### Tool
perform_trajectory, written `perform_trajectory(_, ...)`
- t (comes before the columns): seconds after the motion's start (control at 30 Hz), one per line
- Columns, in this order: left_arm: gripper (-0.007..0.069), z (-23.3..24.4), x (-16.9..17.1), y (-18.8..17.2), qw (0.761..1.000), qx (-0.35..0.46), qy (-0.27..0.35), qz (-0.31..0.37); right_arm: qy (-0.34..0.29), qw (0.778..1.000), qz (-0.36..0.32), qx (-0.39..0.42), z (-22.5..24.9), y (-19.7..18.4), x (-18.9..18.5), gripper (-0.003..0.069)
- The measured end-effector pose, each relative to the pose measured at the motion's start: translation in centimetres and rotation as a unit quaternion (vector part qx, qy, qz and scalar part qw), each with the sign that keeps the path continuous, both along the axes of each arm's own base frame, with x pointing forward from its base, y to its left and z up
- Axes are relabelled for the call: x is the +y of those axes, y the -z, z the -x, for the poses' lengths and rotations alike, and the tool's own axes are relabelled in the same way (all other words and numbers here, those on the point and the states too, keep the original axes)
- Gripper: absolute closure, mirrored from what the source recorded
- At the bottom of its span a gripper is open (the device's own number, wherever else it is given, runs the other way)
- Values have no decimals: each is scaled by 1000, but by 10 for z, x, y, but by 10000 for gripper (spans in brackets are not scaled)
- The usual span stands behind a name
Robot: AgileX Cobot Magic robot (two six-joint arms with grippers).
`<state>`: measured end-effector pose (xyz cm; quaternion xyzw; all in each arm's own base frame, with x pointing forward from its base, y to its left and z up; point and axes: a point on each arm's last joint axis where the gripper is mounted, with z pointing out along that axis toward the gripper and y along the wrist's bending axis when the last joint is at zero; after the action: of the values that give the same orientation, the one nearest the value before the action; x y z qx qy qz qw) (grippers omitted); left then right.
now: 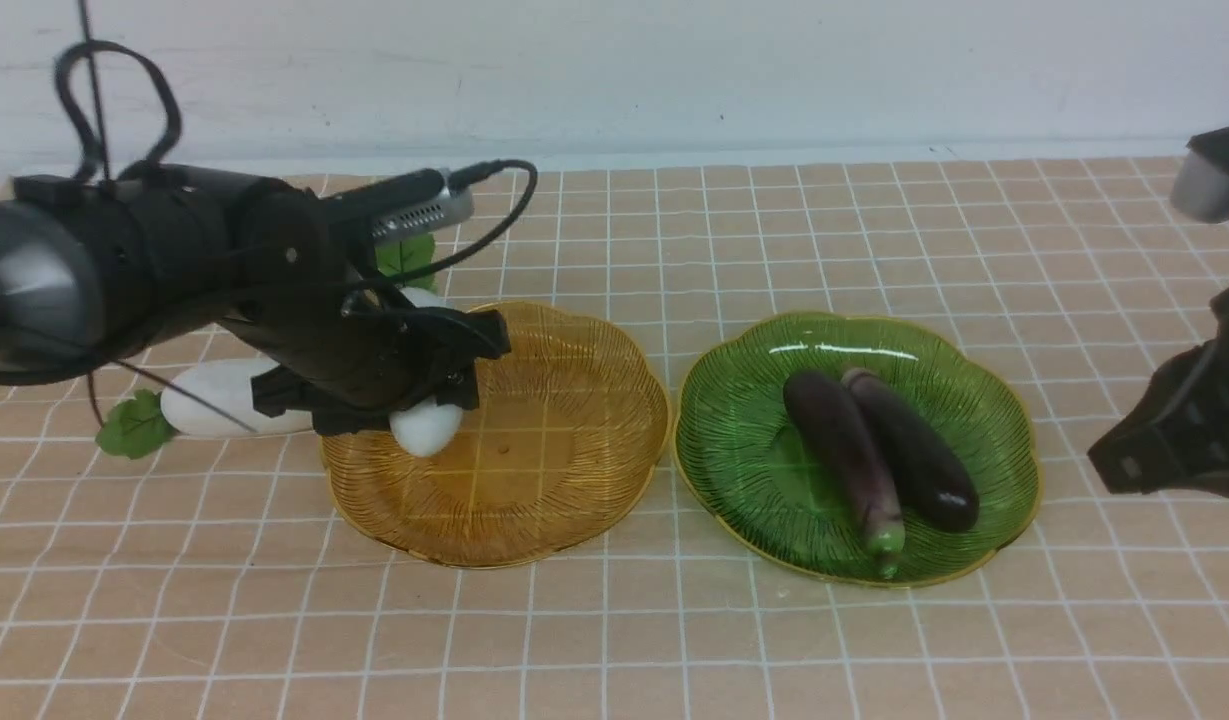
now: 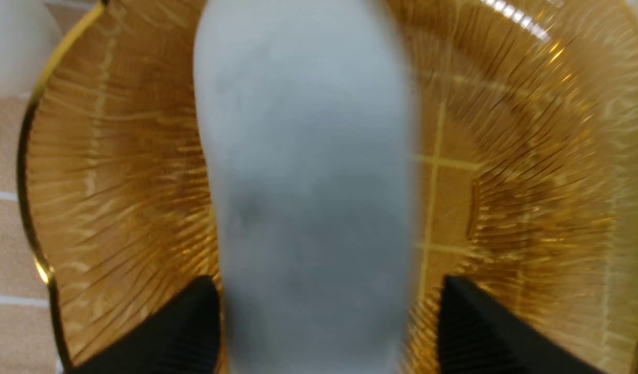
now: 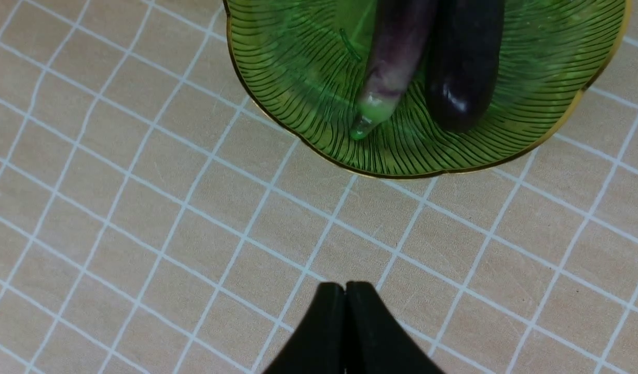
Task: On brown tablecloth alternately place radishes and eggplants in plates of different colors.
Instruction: 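Pick up the white radish and place it in the left plate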
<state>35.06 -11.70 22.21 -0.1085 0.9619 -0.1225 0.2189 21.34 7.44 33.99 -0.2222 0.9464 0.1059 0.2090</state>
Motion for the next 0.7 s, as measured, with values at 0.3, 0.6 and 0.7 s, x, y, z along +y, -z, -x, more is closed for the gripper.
perform_trajectory(0.3,68,-10,33,-30,999,24,-46,-7,-6,1000,2,-1,0,0,0,674)
perform_trajectory(0.6,565,-16,120,-42,977,71,-202,27,-7,1000,3,-2,0,0,0,674)
perform_trajectory(0.7,610,-16,127,-41,969,80,-230,48,-6,1000,2,-4,0,0,0,674)
